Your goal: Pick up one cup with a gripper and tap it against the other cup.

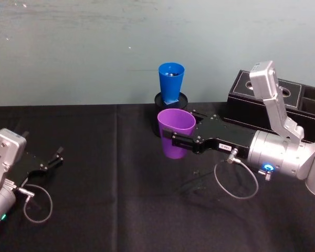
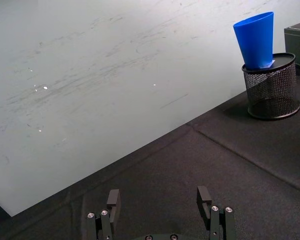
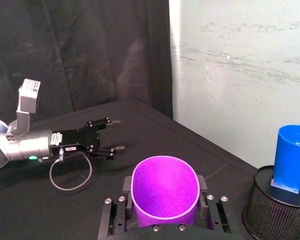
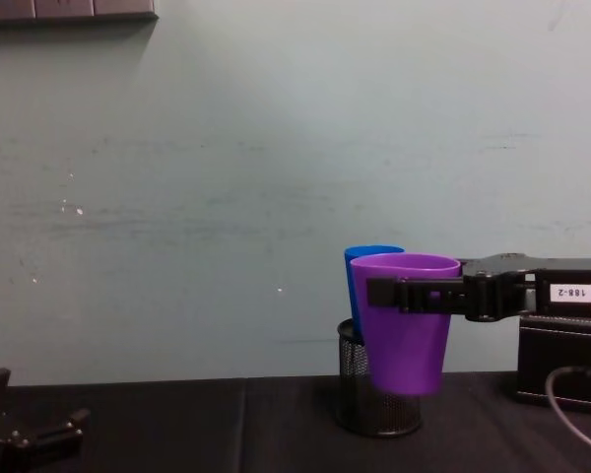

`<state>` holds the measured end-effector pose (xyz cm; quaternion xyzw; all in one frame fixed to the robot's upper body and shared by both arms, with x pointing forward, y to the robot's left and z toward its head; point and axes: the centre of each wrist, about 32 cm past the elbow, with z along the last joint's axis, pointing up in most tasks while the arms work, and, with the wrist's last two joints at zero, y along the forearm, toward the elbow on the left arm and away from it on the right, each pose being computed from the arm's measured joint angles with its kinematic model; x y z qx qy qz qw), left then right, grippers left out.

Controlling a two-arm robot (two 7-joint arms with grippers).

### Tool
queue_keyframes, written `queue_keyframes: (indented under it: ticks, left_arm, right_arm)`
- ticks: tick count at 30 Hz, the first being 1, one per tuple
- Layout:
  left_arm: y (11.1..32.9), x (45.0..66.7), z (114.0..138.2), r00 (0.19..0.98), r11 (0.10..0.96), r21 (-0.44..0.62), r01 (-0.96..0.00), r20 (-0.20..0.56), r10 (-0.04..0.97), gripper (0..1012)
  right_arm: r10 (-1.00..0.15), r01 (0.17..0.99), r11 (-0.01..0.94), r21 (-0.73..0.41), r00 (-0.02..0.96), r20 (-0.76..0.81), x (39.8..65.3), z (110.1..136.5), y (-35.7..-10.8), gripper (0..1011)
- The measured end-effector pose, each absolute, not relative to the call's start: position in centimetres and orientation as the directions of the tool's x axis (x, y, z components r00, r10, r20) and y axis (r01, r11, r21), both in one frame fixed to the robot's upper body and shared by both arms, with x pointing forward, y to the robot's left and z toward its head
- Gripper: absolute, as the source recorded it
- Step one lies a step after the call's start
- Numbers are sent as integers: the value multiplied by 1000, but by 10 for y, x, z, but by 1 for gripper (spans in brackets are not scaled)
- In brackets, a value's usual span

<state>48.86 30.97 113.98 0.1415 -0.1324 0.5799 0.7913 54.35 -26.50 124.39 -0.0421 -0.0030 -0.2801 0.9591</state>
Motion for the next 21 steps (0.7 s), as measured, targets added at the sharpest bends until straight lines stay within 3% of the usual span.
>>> queue_keyframes:
  ticks: [21]
  left_arm:
    - [310, 489, 1140, 292, 287, 70, -955, 374, 880, 1000]
  right_arm:
    - [-541, 541, 837, -80, 841, 30, 544, 1244, -265, 715]
